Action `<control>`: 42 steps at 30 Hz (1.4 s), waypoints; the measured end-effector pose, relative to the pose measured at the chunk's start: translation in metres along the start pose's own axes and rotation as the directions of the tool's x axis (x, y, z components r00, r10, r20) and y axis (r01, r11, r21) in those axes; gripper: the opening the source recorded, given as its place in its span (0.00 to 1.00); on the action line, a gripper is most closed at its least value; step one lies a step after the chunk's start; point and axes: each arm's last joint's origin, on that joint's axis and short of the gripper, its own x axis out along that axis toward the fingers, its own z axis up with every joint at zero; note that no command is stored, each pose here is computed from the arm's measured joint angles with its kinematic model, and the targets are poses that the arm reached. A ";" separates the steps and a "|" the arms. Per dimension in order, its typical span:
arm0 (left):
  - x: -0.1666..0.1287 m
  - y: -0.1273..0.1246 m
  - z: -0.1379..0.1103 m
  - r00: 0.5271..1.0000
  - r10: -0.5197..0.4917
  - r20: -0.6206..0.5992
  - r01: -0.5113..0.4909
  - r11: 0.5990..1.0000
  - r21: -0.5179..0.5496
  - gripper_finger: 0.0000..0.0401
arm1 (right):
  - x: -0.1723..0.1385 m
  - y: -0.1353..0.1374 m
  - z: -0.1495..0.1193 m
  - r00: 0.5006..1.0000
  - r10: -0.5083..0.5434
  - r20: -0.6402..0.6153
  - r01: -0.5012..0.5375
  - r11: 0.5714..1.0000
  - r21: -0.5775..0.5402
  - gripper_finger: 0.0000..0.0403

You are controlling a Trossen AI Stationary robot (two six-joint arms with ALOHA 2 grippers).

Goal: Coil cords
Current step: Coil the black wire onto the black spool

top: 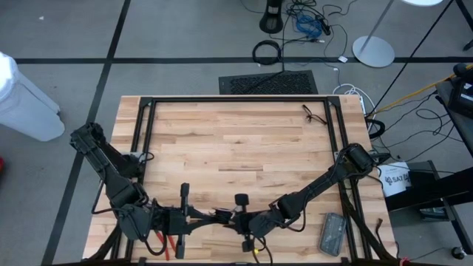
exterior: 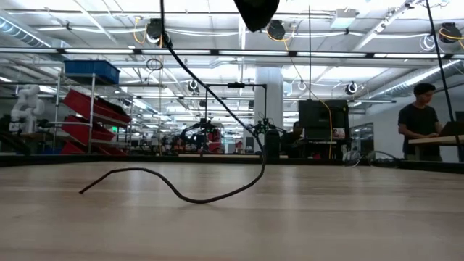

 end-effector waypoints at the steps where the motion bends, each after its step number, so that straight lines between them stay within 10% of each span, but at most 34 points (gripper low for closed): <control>1: 0.000 0.000 0.000 1.000 0.000 -0.002 0.000 1.000 0.002 0.01 | 0.000 0.000 -0.001 1.000 -0.002 -0.015 0.002 1.000 -0.005 0.00; 18: -0.003 -0.001 -0.024 0.981 -0.012 -0.194 0.017 1.000 0.026 0.01 | -0.086 0.017 0.016 0.956 0.113 -0.271 -0.114 0.993 0.011 0.00; 42: 0.003 -0.007 -0.045 0.916 -0.180 -0.359 0.150 0.983 -0.110 0.01 | -0.139 0.034 0.069 0.997 0.044 -0.058 -0.052 0.989 -0.140 0.00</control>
